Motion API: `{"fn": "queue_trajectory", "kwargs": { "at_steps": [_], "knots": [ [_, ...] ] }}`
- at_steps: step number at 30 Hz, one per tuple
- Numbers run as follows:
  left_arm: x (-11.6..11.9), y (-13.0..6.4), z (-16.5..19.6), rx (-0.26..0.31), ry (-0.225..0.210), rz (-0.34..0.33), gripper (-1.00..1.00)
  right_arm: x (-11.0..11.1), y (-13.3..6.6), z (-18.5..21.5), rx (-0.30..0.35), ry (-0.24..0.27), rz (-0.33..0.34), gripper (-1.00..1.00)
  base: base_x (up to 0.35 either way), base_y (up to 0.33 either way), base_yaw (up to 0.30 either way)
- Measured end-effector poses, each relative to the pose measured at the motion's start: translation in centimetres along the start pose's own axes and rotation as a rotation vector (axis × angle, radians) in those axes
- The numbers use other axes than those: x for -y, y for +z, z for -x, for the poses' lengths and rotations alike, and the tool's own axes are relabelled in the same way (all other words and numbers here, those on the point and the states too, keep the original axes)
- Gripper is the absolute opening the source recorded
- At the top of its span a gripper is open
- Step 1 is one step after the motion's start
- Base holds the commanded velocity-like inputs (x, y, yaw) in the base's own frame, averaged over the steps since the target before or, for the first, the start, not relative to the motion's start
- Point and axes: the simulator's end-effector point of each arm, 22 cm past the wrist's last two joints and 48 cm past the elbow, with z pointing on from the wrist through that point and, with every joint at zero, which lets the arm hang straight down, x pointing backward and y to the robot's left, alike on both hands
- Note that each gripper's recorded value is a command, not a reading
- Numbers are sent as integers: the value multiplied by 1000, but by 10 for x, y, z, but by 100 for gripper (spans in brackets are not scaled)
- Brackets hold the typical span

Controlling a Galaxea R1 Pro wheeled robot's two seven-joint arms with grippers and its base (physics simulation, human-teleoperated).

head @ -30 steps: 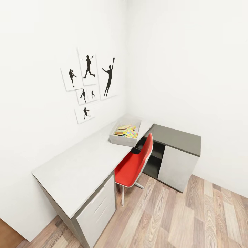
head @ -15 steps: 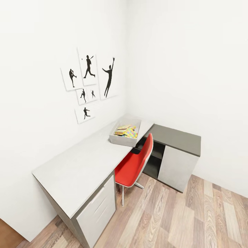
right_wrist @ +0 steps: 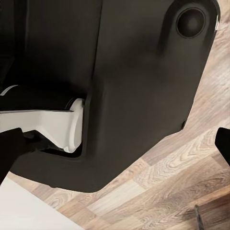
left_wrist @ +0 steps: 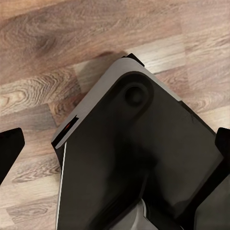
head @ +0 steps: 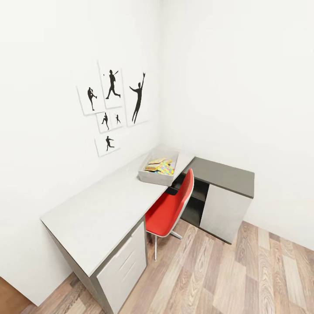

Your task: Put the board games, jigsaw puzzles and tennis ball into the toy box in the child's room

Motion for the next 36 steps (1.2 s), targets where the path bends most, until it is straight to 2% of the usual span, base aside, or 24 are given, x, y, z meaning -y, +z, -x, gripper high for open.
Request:
{"fn": "queue_trajectory", "kwargs": {
  "at_steps": [36],
  "knots": [
    [0,0,0,0,0,0,100,0,0,0,0,2,0,100,0,0,0]
  ]
}}
